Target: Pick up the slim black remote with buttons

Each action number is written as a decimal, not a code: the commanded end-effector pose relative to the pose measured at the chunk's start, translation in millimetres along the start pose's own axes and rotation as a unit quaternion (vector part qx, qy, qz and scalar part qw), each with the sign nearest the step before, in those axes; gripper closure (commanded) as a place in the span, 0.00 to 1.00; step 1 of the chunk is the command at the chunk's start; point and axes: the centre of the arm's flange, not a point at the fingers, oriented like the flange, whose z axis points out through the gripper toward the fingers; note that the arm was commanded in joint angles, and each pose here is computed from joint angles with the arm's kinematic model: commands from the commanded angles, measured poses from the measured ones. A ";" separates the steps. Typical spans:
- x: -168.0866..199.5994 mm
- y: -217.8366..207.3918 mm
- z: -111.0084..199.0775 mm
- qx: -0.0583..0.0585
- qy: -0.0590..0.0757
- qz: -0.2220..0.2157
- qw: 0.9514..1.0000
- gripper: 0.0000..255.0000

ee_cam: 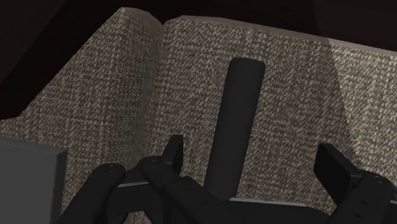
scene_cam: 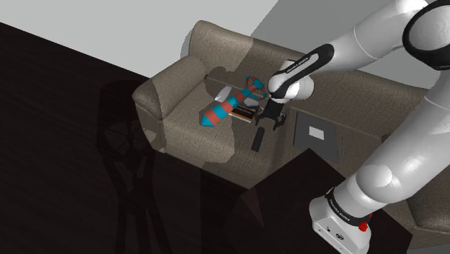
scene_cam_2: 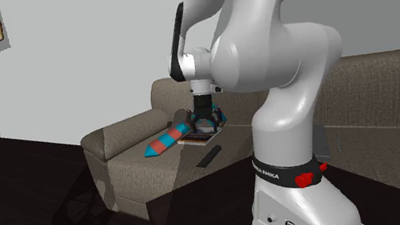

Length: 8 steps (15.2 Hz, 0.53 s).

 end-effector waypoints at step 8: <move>33.2 6.1 86.7 0.016 -0.021 0.077 0.997 0.00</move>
